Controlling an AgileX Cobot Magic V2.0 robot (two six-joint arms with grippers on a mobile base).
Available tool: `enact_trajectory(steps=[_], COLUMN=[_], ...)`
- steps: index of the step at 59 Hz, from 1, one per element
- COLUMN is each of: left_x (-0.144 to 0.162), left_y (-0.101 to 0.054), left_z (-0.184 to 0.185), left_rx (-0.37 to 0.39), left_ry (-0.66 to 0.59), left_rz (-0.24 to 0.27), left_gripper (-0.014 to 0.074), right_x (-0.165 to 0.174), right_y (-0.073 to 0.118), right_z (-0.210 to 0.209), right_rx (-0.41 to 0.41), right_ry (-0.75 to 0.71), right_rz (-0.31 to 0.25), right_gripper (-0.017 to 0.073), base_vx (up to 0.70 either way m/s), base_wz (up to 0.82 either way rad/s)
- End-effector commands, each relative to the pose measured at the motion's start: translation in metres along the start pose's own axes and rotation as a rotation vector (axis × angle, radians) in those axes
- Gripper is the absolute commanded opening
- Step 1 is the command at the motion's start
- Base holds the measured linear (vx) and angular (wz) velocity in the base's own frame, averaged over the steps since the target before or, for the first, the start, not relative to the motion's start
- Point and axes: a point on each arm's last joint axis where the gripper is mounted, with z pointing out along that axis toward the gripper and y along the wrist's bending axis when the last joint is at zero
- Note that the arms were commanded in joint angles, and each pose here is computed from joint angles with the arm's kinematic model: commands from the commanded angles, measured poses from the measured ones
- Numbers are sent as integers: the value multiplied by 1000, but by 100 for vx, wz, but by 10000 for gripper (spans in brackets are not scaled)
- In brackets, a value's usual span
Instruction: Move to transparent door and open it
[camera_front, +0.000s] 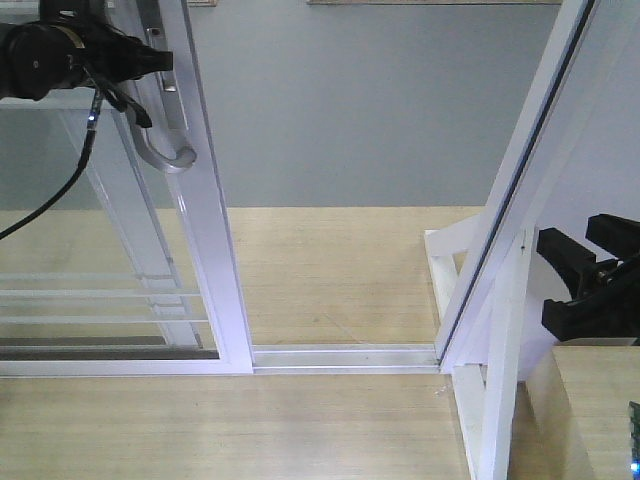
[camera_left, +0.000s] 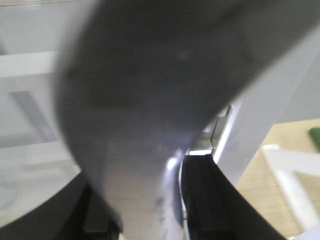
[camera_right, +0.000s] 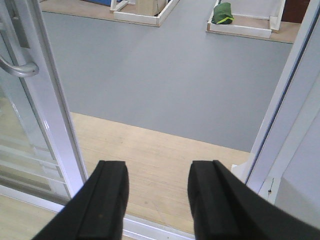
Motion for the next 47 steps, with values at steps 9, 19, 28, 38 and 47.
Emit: enact_trajectory(steps=[9, 19, 28, 38, 47], left_x=[-38, -50, -41, -4, 37], left_y=[7, 10, 26, 52, 68], left_z=[-41, -57, -76, -98, -128], left_rx=[-45, -51, -82, -139, -182], left_ry=[-128, -193, -215, -187, -192], left_rz=[118, 120, 105, 78, 47], left_gripper=[423, 423, 423, 423, 423], right_x=[-17, -17, -17, -17, -17], right_y=[1, 1, 1, 1, 1], right_z=[-3, -3, -3, -3, -3], right_rx=[-11, -11, -11, -9, -9], right_ry=[-108, -108, -108, -102, -102], right_rz=[-14, -15, -15, -17, -17], right_gripper=[358, 358, 358, 358, 358], base_vx=[0, 0, 0, 0, 0], base_wz=[0, 0, 1, 0, 0])
